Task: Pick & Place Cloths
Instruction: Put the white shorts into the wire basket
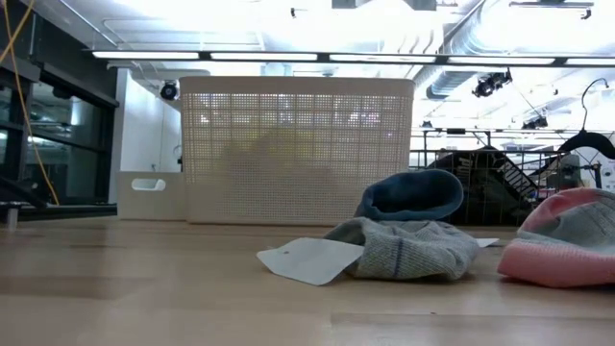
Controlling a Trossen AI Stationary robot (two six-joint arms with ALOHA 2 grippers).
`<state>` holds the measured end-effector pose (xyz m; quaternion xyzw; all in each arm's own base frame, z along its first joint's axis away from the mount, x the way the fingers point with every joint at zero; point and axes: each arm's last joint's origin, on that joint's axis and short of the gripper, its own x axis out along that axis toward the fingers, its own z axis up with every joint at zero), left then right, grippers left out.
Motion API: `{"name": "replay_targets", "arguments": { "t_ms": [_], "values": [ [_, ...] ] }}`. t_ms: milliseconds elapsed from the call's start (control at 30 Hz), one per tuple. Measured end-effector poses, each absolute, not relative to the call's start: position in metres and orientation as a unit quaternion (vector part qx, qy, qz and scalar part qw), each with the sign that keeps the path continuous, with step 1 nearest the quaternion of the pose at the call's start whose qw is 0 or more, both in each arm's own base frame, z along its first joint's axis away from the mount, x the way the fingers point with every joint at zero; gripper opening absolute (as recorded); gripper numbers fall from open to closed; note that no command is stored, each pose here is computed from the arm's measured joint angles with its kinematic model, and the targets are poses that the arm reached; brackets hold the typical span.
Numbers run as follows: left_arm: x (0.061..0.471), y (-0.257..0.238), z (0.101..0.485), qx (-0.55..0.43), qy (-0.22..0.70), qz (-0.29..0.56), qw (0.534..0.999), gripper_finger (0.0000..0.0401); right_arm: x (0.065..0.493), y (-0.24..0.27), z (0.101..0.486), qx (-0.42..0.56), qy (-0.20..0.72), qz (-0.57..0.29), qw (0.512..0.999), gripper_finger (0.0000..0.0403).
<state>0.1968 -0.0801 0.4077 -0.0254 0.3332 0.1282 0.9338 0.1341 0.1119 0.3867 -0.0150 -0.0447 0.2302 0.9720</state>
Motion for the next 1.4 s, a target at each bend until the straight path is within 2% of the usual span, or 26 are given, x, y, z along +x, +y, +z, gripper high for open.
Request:
{"name": "replay_targets", "arguments": {
  "t_ms": [300, 400, 700, 867, 1067, 1300, 1400],
  "values": [
    [0.197, -0.08, 0.408, -0.026, 0.333, 0.128, 0.934, 0.0257, 0.132, 0.11, 0.384, -0.023, -0.031, 0.236, 0.971, 0.0004],
    [0.197, -0.08, 0.408, -0.027, 0.333, 0.129, 0.934, 0.0257, 0.133, 0.109, 0.381, -0.012, -0.012, 0.207, 0.978, 0.0004],
    [0.197, -0.08, 0.408, -0.027, 0.333, 0.129, 0.934, 0.0257, 0.134, 0.097, 0.365, 0.046, 0.062, 0.015, 0.997, 0.0004],
    [0.197, -0.08, 0.408, -0.027, 0.333, 0.129, 0.934, 0.0257, 0.133, 0.091, 0.36, 0.068, 0.067, -0.088, 0.992, 0.0004],
    [0.197, -0.08, 0.408, -0.027, 0.333, 0.129, 0.934, 0.0257, 0.129, 0.082, 0.361, 0.067, 0.03, -0.225, 0.972, 0.0004],
    [0.197, -0.08, 0.408, -0.027, 0.333, 0.129, 0.934, 0.0257, 0.12, 0.07, 0.366, 0.03, -0.008, -0.388, 0.921, 0.0004],
    [0.197, -0.08, 0.407, -0.027, 0.333, 0.129, 0.934, 0.0257, 0.119, 0.066, 0.366, 0.0, 0.0, -0.41, 0.912, 0.0004]
  ]
}}
